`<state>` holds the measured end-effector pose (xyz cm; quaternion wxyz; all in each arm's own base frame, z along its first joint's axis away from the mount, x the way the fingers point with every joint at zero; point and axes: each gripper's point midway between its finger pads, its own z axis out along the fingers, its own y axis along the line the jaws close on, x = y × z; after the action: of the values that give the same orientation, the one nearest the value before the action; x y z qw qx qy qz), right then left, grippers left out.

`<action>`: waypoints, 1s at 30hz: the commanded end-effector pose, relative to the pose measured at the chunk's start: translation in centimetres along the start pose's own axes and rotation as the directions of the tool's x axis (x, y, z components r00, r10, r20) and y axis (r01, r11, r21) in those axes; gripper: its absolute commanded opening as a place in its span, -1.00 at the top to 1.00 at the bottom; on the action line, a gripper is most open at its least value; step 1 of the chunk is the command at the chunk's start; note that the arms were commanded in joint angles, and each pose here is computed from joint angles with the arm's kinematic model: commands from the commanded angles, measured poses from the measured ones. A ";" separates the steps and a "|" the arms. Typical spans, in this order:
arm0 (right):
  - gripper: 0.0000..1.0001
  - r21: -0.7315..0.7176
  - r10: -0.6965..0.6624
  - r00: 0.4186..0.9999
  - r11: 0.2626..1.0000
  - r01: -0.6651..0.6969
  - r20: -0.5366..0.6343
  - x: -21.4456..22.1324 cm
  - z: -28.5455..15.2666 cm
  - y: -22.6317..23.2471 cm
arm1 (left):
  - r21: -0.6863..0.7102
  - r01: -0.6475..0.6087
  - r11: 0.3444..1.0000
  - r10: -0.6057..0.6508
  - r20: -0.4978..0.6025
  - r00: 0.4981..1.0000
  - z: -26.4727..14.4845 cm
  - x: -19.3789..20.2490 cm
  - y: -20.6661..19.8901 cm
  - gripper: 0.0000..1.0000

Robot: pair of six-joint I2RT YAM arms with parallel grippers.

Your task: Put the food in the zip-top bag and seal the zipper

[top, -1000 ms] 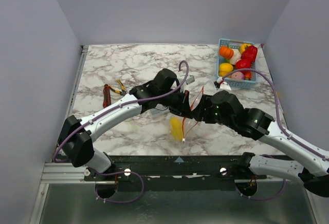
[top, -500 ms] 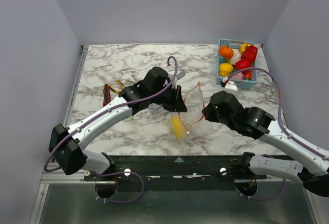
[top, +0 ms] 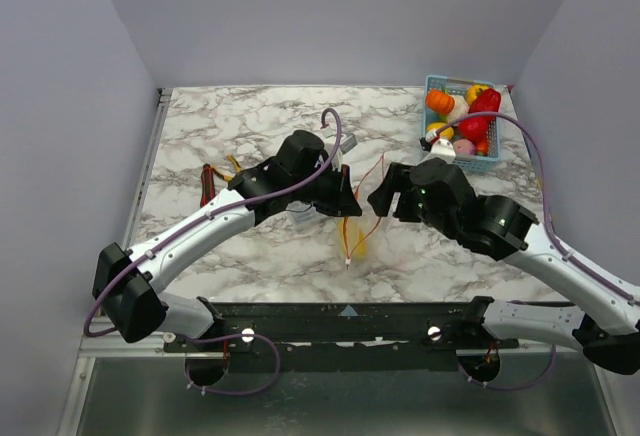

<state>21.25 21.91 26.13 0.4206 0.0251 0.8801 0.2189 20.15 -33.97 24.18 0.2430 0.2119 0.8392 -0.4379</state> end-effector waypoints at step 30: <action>-0.99 0.113 0.508 0.754 0.794 -0.597 0.416 -19.7 17.9 -22.4 | 0.056 0.030 0.998 -0.029 -0.025 0.999 0.4 0.0 -0.5 1.00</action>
<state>46.38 3.50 20.53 0.4631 0.3060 0.8290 0.0686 20.03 -34.13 24.07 0.2271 0.2087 0.8387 -0.4489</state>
